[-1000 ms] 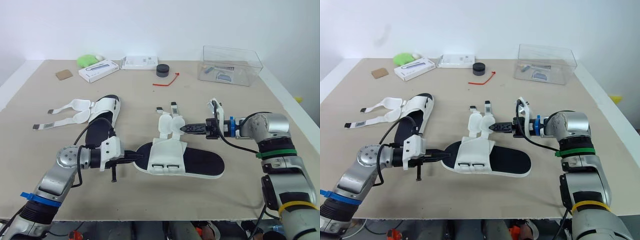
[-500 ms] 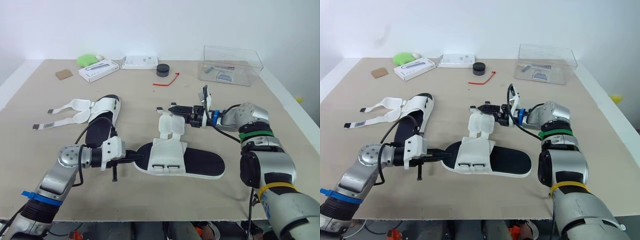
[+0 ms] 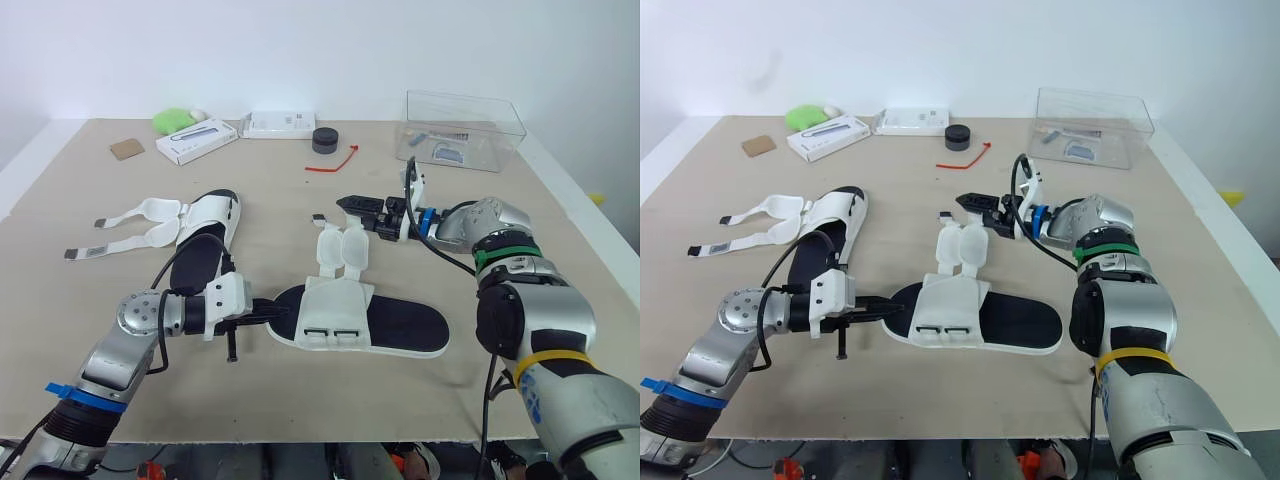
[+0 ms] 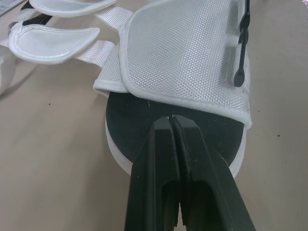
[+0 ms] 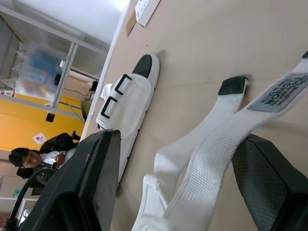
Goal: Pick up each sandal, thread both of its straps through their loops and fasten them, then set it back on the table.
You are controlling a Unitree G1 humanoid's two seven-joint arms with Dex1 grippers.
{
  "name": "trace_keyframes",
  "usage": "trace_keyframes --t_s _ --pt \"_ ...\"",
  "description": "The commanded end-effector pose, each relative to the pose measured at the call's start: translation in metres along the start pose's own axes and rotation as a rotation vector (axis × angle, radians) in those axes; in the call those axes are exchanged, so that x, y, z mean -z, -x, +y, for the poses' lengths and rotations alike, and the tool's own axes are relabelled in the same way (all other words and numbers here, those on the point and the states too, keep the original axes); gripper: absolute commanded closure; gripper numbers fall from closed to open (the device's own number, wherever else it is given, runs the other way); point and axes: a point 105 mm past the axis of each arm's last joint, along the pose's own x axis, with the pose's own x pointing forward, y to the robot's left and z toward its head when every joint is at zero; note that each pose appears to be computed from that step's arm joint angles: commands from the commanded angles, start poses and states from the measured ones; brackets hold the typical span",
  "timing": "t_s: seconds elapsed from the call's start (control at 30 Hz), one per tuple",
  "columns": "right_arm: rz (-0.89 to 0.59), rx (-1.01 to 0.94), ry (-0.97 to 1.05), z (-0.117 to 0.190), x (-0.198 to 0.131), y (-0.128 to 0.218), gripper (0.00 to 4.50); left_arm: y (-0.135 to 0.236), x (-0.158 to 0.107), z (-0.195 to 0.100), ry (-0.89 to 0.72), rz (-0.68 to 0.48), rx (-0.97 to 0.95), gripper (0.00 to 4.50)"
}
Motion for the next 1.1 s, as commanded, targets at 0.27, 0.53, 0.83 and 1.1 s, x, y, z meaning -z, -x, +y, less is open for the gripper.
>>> trace_keyframes --t_s 0.27,0.53,0.83,1.1 --pt "-0.046 -0.128 0.226 0.026 -0.021 0.000 4.43 0.002 -0.004 0.000 -0.031 -0.009 -0.005 4.50" --pt "-0.030 -0.458 1.310 0.064 0.033 0.027 4.43 0.004 -0.002 -0.002 -0.026 -0.001 -0.008 4.50" --pt "-0.217 -0.538 2.189 0.079 0.059 0.042 4.43 -0.001 -0.002 -0.003 -0.018 -0.010 0.003 4.50" --pt "-0.355 -0.760 2.651 0.099 0.083 0.054 4.43 -0.005 -0.002 -0.004 -0.019 -0.017 0.016 4.50"
